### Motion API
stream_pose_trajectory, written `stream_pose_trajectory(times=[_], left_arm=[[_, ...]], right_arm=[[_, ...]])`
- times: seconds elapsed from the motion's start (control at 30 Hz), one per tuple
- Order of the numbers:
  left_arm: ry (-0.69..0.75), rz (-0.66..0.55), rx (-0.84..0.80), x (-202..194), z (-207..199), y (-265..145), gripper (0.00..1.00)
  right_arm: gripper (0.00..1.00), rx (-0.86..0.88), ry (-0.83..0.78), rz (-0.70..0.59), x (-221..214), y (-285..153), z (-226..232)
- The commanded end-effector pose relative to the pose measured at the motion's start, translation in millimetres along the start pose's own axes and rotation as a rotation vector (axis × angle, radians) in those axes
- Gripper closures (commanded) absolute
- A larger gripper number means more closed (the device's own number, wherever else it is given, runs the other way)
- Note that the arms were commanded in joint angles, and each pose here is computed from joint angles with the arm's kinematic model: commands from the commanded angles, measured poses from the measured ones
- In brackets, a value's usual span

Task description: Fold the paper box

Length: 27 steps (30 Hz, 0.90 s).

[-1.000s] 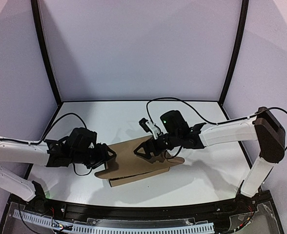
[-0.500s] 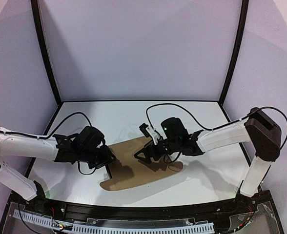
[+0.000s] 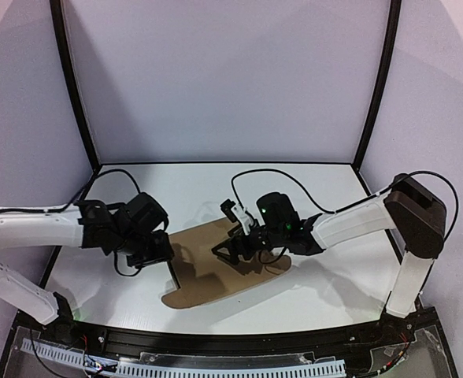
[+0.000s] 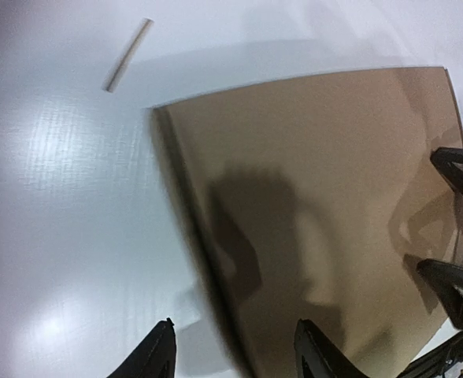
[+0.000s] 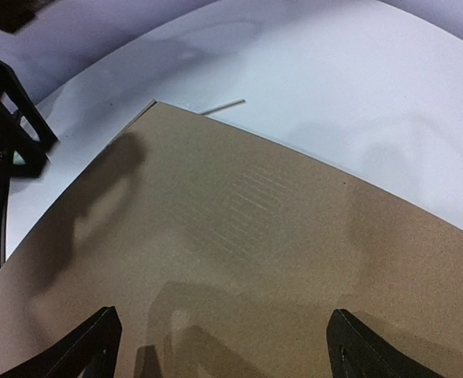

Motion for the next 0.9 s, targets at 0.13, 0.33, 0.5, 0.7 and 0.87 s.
stream_pose_trajectory(times=[0.13, 0.33, 0.5, 0.7, 0.87], left_arm=[[-0.030, -0.112, -0.002, 12.0, 26.2, -40.7, 0.28], [-0.087, -0.145, -0.188, 11.9, 4.2, -17.4, 0.13], [-0.045, -0.073, -0.135, 5.6, -12.6, 15.4, 0.12], [0.000, -0.010, 0.050, -6.0, 3.6, 47.2, 0.35], [0.034, -0.001, 0.152, -10.9, 16.6, 61.8, 0.44]], right_arm=[[0.07, -0.042, 0.068, 0.162, 0.3, -27.9, -7.3], [0.06, -0.120, -0.013, 0.196, 20.0, -49.4, -13.1], [0.05, -0.161, -0.004, 0.249, 6.6, -65.6, -13.2], [0.05, -0.320, -0.052, 0.392, -31.9, -71.2, -32.9], [0.06, -0.394, -0.060, 0.486, -55.2, -72.1, -42.3]])
Point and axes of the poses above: each gripper's point midway between its finger pads, its own y axis out along the fingers, its own z axis along the line the jaws close on, x = y × z, the point moved 5 cm from there along -y, back along the fingers, and after that the axes turned 7 degrees about -y, right-handed, at the moved point
